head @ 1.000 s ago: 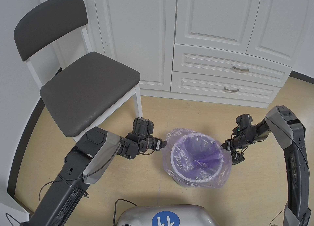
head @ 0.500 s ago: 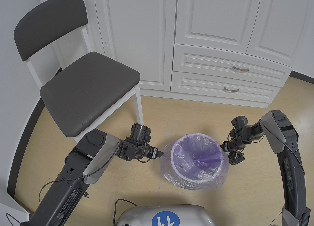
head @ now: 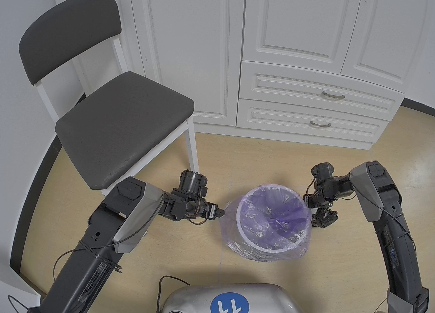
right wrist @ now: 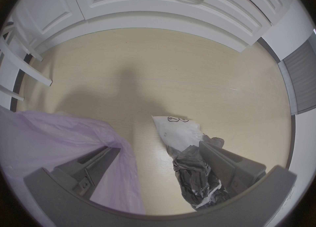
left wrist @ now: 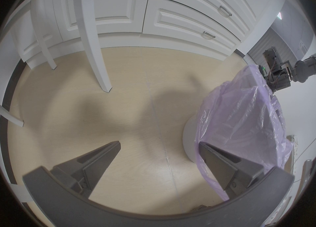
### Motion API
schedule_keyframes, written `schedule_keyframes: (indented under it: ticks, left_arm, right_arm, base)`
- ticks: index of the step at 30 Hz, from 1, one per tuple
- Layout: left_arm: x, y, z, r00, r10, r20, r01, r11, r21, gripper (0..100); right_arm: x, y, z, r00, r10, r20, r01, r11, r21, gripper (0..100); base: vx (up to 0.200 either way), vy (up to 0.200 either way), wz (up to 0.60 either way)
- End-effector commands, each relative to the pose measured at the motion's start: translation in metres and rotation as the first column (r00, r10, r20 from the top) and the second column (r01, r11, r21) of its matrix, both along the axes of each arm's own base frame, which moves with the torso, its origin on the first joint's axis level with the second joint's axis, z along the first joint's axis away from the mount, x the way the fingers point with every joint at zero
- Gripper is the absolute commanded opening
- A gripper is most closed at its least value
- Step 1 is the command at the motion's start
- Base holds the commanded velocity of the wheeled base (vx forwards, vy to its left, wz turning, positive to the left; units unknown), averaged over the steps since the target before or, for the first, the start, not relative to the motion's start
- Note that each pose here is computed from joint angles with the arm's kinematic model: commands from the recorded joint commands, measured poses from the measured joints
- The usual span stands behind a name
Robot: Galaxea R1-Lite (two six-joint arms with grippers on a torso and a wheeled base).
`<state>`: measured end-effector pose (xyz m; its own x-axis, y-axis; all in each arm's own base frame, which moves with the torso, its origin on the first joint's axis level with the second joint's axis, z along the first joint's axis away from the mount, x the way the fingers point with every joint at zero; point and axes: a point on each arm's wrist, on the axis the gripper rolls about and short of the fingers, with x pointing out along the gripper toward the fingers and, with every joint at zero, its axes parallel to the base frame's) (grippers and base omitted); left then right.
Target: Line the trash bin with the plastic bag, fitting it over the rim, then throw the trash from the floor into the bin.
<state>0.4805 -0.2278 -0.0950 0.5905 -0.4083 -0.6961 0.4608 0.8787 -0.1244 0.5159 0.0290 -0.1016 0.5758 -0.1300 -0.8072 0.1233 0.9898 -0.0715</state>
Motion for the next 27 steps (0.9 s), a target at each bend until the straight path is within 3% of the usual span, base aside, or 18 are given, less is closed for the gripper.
schedule_keyframes:
  ticks: [1,3,4,6,9,17,19,21,23,24,25,26,27]
  left_arm:
    - [0.0,-0.001,0.001,1.0,0.004,0.006,-0.004,1.0,0.001,100]
    - [0.0,-0.001,0.001,1.0,0.006,0.013,-0.006,1.0,0.004,100]
    - [0.0,-0.001,0.001,1.0,0.006,0.013,-0.006,1.0,0.004,100]
    - [0.0,-0.003,0.006,1.0,0.004,0.02,-0.004,1.0,0.002,100]
    - [0.003,-0.005,0.026,0.998,0.017,0.057,-0.017,1.0,0.001,100]
    - [-0.013,0.003,0.048,0.999,0.023,0.026,-0.024,0.999,0.023,100]
    - [-0.024,0.01,0.056,0.998,0.054,0.022,-0.056,0.997,0.059,100]
    - [-0.027,0.012,0.059,0.998,0.058,0.031,-0.059,0.997,0.056,100]
    - [-0.031,0.015,0.063,0.997,0.059,0.056,-0.062,0.997,0.044,100]
    - [-0.032,0.016,0.064,0.996,0.058,0.063,-0.061,0.997,0.04,100]
    - [-0.032,0.016,0.064,0.996,0.058,0.063,-0.061,0.997,0.04,100]
    - [-0.035,0.016,0.066,0.995,0.058,0.075,-0.061,0.998,0.034,100]
    - [-0.037,0.016,0.066,0.995,0.057,0.076,-0.059,0.998,0.033,100]
  right_arm:
    - [0.003,0.003,0.009,1.0,-0.005,0.022,0.005,1.0,0.014,100]
    - [-0.007,0.0,0.04,1.0,-0.011,0.022,0.011,1.0,0.03,100]
    - [-0.007,0.0,0.04,1.0,-0.011,0.022,0.011,1.0,0.03,100]
    - [-0.025,-0.002,0.073,0.999,0.045,0.012,-0.045,0.997,0.059,100]
    - [-0.037,-0.012,0.106,0.995,0.092,0.033,-0.093,0.995,0.025,100]
    - [-0.058,-0.038,0.139,0.992,0.113,0.057,-0.111,0.993,-0.037,100]
    - [-0.08,-0.069,0.136,0.978,0.204,-0.034,-0.207,0.971,-0.121,100]
    - [-0.086,-0.077,0.129,0.963,0.259,-0.073,-0.267,0.954,-0.137,100]
    - [-0.096,-0.085,0.114,0.914,0.388,-0.12,-0.401,0.909,-0.111,100]
    - [-0.099,-0.084,0.11,0.898,0.422,-0.126,-0.434,0.897,-0.089,100]
    - [-0.099,-0.084,0.11,0.898,0.422,-0.126,-0.434,0.897,-0.089,100]
    - [-0.103,-0.079,0.104,0.865,0.486,-0.126,-0.494,0.869,-0.037,100]
    - [-0.104,-0.077,0.1,0.853,0.505,-0.131,-0.511,0.859,-0.02,100]
  base:
    - [0.0,0.0,0.0]
    - [0.0,0.0,0.0]
    - [0.0,0.0,0.0]
    - [0.0,0.0,0.0]
    - [0.0,0.0,0.0]
    - [0.0,0.0,0.0]
    - [0.0,0.0,0.0]
    - [0.0,0.0,0.0]
    - [0.0,0.0,0.0]
    - [0.0,0.0,0.0]
    - [0.0,0.0,0.0]
    - [0.0,0.0,0.0]
    - [0.0,0.0,0.0]
